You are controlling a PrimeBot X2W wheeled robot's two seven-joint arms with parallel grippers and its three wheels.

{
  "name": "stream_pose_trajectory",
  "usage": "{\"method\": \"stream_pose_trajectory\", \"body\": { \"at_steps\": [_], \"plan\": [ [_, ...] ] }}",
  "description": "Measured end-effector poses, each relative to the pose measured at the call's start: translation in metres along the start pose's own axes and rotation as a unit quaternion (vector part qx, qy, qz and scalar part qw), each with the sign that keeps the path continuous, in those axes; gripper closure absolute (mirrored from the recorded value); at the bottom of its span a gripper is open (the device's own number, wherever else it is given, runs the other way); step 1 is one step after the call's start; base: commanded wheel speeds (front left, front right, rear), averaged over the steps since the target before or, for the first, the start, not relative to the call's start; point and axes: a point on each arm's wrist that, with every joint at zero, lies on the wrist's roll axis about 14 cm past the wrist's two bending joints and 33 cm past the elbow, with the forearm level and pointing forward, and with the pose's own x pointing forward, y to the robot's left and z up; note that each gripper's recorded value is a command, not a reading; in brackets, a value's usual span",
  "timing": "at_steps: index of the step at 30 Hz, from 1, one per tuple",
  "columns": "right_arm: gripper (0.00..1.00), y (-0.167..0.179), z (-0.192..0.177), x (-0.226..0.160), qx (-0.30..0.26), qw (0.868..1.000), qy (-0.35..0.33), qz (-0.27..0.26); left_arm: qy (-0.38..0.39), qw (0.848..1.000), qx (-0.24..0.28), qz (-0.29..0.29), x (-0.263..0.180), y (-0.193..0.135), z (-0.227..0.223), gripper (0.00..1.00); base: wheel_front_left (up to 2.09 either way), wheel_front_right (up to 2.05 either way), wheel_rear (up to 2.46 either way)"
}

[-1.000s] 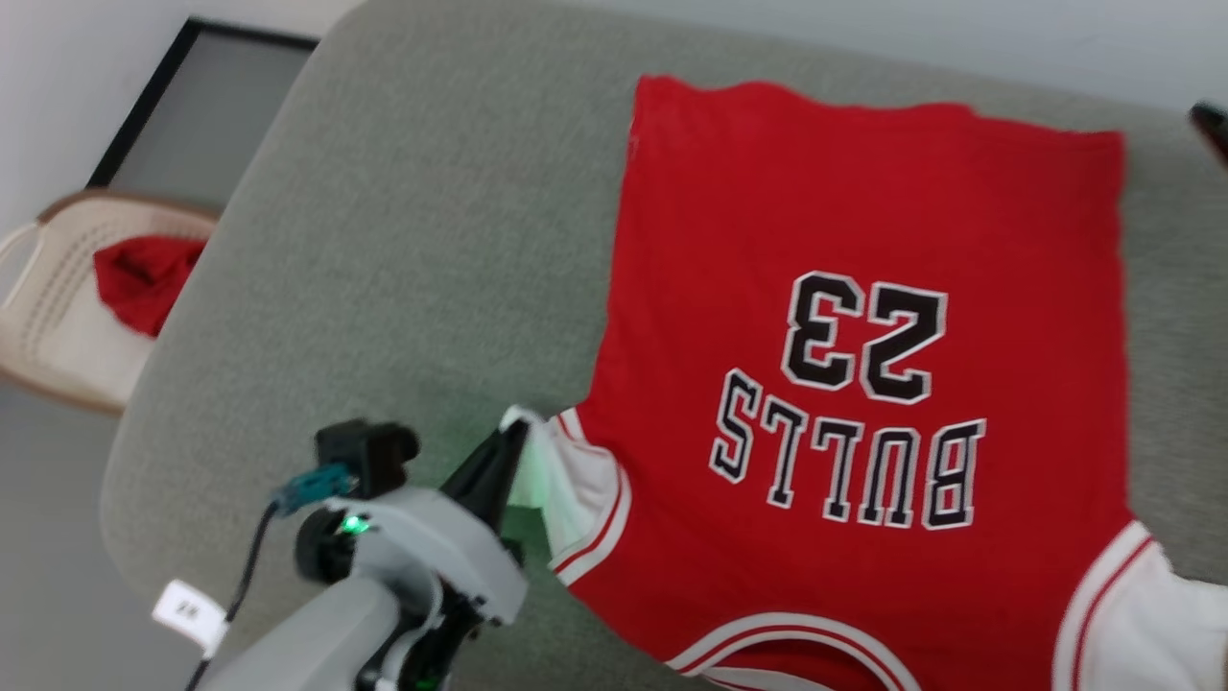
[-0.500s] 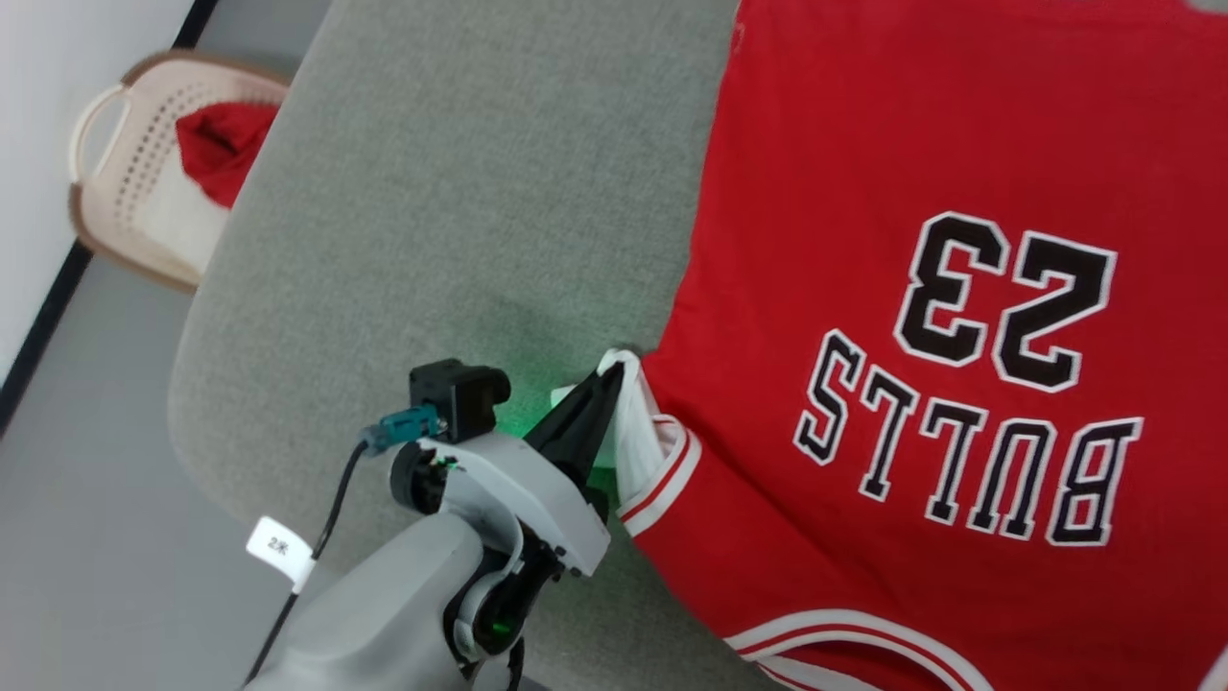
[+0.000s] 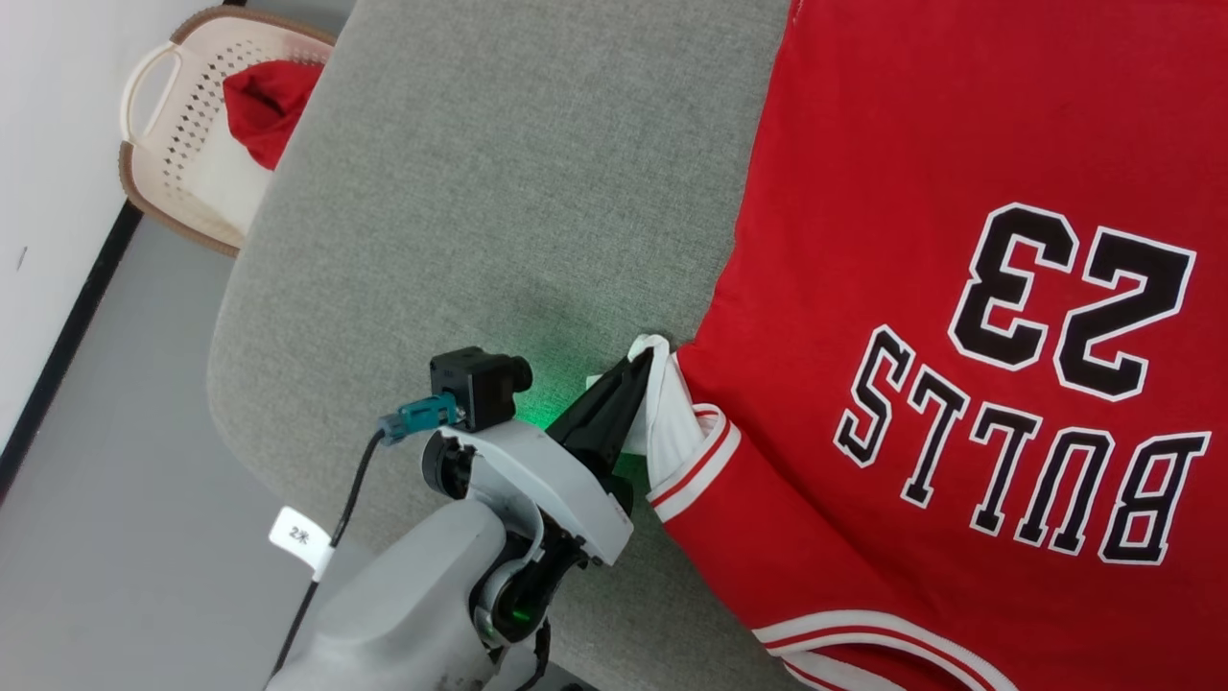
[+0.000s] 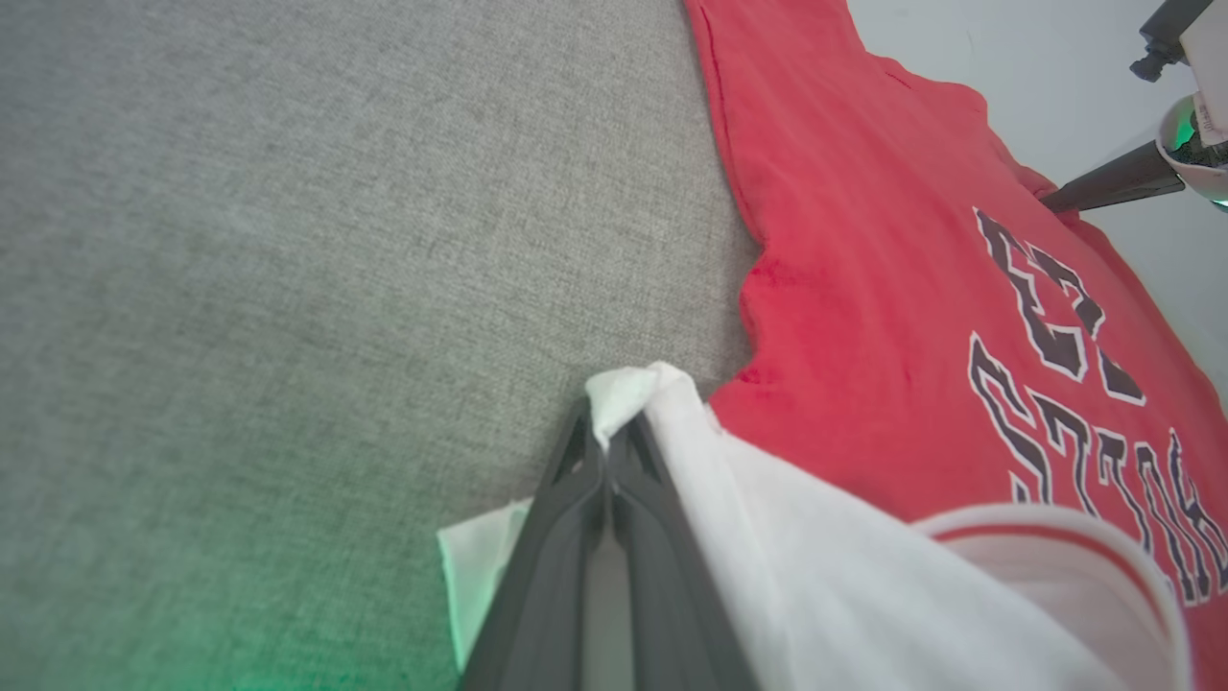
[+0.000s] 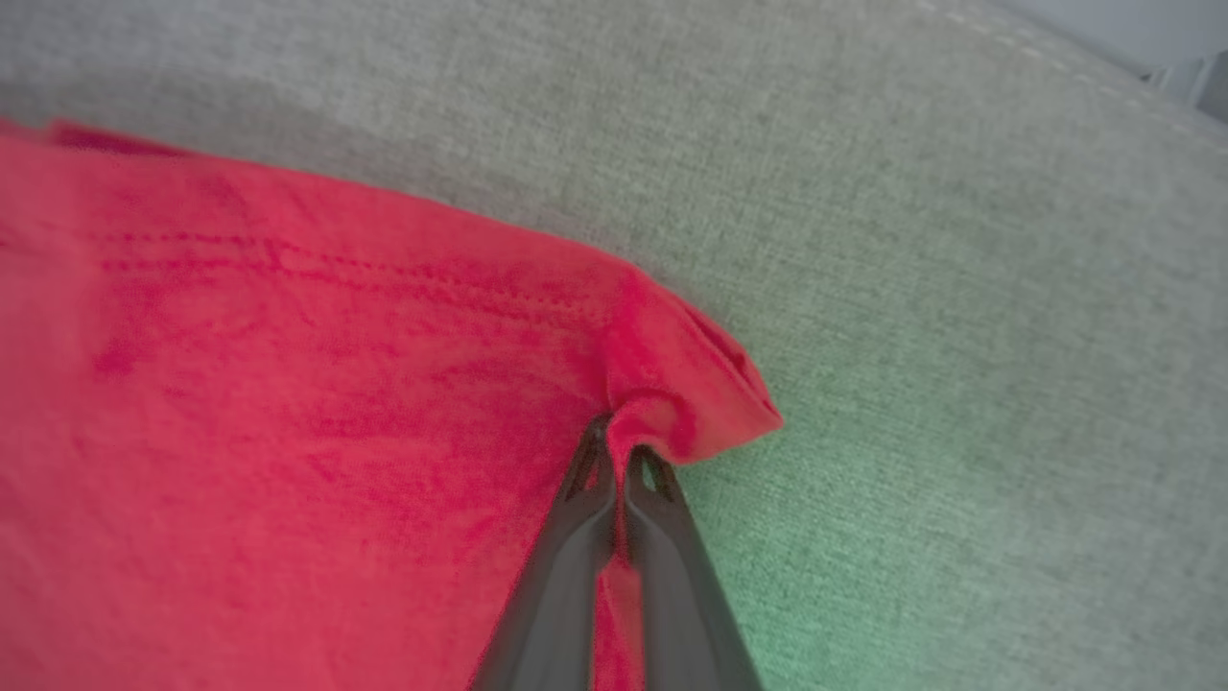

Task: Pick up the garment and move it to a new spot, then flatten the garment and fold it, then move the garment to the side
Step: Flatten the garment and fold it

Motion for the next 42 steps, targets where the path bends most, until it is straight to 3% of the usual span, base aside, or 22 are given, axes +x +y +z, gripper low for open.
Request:
{"method": "stream_pose_trajectory", "body": {
  "at_steps": [10,22,35,42],
  "plan": [
    [1.00,0.005,0.001,-0.011,0.014,0.999,-0.034,-0.005,-0.005,1.000,0.002,0.000,-0.002,0.002,0.003,1.00,0.00,0.00,0.00],
    [1.00,0.021,-0.030,-0.055,-0.029,0.997,-0.070,0.019,-0.009,1.000,0.013,0.012,-0.022,0.015,0.008,1.00,0.00,0.00,0.00],
    [1.00,-0.024,-0.119,-0.115,-0.018,0.995,-0.091,0.026,-0.008,0.999,0.028,-0.026,-0.026,-0.009,0.015,1.00,0.00,0.00,0.00],
    [1.00,-0.037,-0.198,-0.128,0.022,0.996,-0.082,0.031,-0.012,0.998,0.035,-0.049,-0.031,-0.025,0.020,1.00,0.00,0.00,0.00]
  ]
}}
